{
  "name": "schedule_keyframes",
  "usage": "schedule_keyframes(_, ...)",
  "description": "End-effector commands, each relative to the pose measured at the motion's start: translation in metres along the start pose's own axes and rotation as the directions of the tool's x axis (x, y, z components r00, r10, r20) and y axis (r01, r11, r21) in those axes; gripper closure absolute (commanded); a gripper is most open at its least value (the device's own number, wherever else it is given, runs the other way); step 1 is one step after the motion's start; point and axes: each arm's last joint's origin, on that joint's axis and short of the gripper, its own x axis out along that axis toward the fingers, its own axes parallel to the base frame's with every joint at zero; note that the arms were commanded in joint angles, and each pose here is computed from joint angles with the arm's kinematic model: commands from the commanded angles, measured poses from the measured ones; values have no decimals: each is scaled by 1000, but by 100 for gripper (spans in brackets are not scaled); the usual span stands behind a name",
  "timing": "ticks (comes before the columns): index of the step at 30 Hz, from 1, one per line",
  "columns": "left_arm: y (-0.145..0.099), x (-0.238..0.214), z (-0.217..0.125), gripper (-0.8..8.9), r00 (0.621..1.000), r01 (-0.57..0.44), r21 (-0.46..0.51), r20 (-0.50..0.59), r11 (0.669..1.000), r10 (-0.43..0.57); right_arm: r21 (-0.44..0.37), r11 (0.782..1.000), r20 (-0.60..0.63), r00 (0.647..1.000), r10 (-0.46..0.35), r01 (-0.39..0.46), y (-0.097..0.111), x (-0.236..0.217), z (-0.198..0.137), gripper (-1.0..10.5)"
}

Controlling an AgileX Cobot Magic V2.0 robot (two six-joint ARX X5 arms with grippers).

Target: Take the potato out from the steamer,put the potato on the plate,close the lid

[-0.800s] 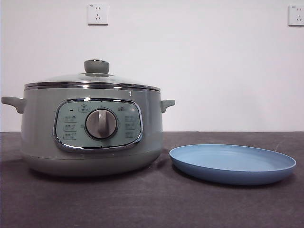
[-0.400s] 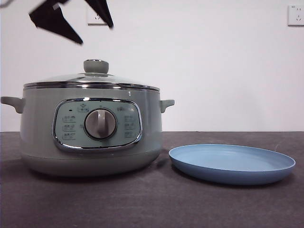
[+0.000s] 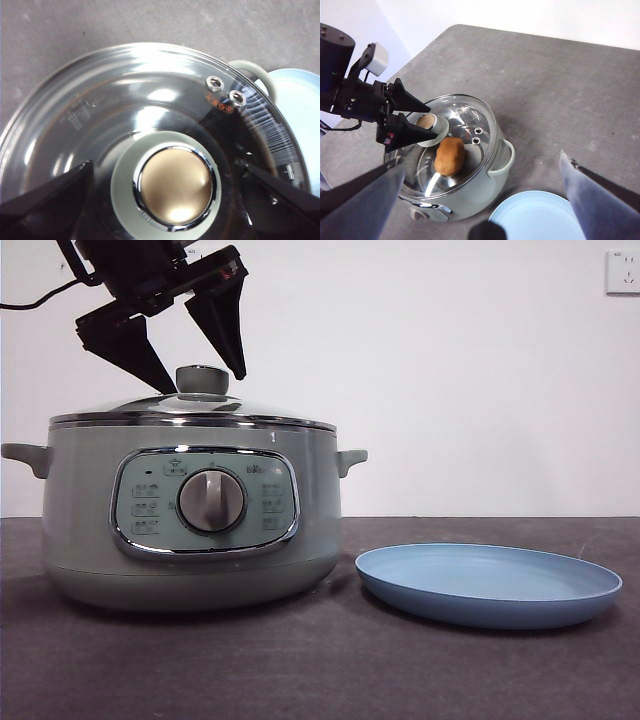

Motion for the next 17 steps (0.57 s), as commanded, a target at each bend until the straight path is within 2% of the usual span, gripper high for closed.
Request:
schedule_keyframes(1,-1,2,-1,381,1000,-4,24,-6,1000,4,-8,1000,2,1000,0,0,1,0,1,258)
schedule_keyframes(3,-1,3,-1,471,1000,-4,38,-12,999,4,-8,1000,2,1000,0,0,1,0,1,258)
schedule_keyframes(8,-1,4,-3,605,1000,-3,47,-31,999,4,-8,1000,2,1000,0,0,1,0,1,258)
schedule_keyframes(12,-1,4,-4,823,999,-2,60,-39,998,4,-8,1000,2,1000,0,0,1,0,1,258)
schedule_keyframes(17,-1,3,-2,822,1000,-3,66,-25,998,5,0,1000,3,1000,0,0,1,0,1,258)
